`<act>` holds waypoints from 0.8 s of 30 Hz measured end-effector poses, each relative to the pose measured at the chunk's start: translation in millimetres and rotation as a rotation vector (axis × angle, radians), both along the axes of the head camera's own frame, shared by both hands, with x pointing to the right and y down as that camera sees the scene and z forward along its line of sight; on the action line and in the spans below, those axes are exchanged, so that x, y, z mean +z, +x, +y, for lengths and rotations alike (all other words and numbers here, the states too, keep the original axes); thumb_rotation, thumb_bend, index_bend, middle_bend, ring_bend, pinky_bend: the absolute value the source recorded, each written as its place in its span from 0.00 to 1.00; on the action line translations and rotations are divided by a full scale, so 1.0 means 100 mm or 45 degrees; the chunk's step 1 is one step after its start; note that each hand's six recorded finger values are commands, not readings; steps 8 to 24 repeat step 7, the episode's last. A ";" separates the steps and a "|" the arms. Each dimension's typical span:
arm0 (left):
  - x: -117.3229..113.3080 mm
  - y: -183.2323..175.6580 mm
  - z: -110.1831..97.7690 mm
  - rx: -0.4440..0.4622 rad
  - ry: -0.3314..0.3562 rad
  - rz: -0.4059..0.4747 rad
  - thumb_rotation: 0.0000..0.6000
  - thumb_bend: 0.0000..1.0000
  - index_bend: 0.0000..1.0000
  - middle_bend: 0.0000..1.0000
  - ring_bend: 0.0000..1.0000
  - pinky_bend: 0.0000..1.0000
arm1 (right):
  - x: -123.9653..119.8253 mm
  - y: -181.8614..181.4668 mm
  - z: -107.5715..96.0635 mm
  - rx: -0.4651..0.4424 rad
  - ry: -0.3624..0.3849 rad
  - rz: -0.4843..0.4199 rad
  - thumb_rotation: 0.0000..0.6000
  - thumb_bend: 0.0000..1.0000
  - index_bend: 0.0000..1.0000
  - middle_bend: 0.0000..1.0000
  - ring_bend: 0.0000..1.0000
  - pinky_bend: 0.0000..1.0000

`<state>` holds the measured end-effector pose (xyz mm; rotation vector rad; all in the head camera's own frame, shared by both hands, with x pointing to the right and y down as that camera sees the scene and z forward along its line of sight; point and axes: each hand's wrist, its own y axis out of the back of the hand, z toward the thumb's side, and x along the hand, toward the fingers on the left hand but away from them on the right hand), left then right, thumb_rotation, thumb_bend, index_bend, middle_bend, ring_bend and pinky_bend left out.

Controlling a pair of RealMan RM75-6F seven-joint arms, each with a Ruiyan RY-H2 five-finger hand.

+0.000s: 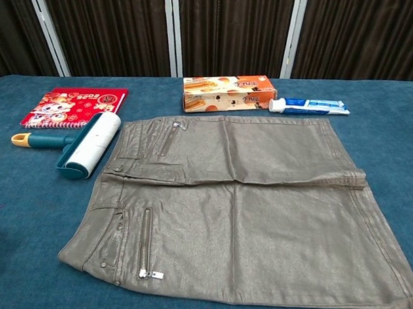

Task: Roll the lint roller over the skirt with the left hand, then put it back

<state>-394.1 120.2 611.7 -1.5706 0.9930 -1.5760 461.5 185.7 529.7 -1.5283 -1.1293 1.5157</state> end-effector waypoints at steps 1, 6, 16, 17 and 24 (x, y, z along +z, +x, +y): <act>-0.09 -0.05 0.08 -0.016 0.030 0.006 1.00 0.00 0.00 0.00 0.00 0.00 | 0.00 0.00 0.00 -0.002 0.000 0.000 1.00 0.00 0.00 0.00 0.00 0.00; -0.35 -0.22 0.35 -0.044 0.136 0.013 1.00 0.00 0.00 0.00 0.00 0.00 | -0.02 -0.01 0.01 -0.005 0.006 -0.001 1.00 0.00 0.00 0.00 0.00 0.00; -0.37 -0.25 0.40 -0.052 0.146 0.021 1.00 0.00 0.00 0.00 0.00 0.00 | -0.03 -0.01 0.01 -0.005 0.008 -0.002 1.00 0.00 0.00 0.00 0.00 0.00; -0.37 -0.25 0.40 -0.052 0.146 0.021 1.00 0.00 0.00 0.00 0.00 0.00 | -0.03 -0.01 0.01 -0.005 0.008 -0.002 1.00 0.00 0.00 0.00 0.00 0.00; -0.37 -0.25 0.40 -0.052 0.146 0.021 1.00 0.00 0.00 0.00 0.00 0.00 | -0.03 -0.01 0.01 -0.005 0.008 -0.002 1.00 0.00 0.00 0.00 0.00 0.00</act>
